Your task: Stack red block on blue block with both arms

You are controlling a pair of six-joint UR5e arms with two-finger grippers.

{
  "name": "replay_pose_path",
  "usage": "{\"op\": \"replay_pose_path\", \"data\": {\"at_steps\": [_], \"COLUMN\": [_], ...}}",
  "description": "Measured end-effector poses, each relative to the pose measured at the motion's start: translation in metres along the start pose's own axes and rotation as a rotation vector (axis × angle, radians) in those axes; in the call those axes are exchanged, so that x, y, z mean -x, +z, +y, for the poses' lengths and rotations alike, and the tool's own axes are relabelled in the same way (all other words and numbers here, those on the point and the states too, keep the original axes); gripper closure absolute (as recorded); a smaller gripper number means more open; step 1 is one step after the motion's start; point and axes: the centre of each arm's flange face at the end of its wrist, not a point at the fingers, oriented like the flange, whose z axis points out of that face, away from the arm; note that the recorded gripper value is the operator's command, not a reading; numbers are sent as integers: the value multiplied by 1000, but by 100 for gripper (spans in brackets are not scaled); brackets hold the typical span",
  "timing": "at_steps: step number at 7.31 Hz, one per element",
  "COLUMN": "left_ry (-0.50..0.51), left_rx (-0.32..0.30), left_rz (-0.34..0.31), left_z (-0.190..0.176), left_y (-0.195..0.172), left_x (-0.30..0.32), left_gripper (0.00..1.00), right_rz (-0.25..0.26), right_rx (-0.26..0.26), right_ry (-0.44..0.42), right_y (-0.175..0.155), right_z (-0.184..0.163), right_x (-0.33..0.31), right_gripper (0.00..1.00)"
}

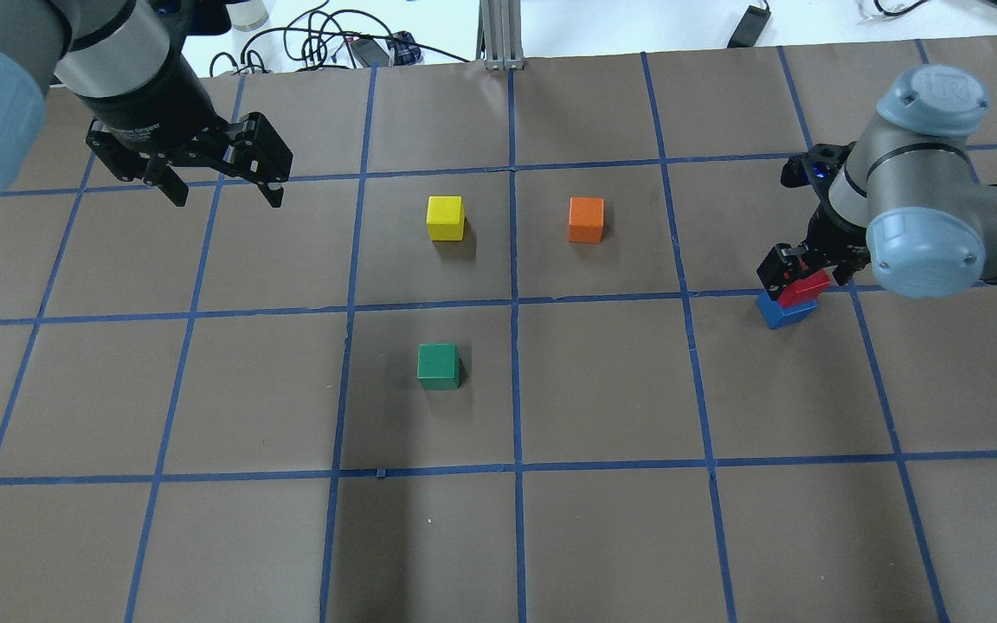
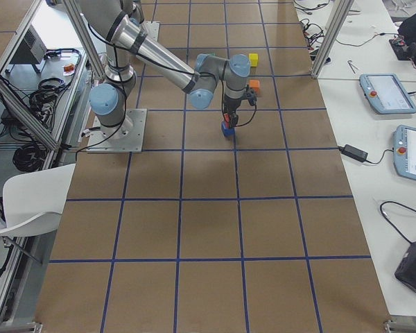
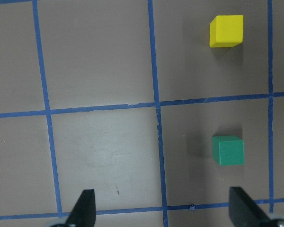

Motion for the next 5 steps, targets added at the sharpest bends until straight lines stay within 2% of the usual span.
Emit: {"op": "replay_pose_path", "data": {"at_steps": [1,2,5], "left_ry": [1,1,1], "left_rx": [-1,-2,-3], "left_rz": [0,1,1], "left_z": [1,1,1], "left_y": [-1,-1,-1], "left_x": [0,0,0], "left_gripper": [0,0,0], "right_rz": [0,3,-12], "right_rx": [-4,-16,-10], "right_ry": [18,39,101], "right_y": [-12,-39,-148], "right_z": [0,0,5], "right_x": [0,0,10], "right_gripper": [0,0,0]}}
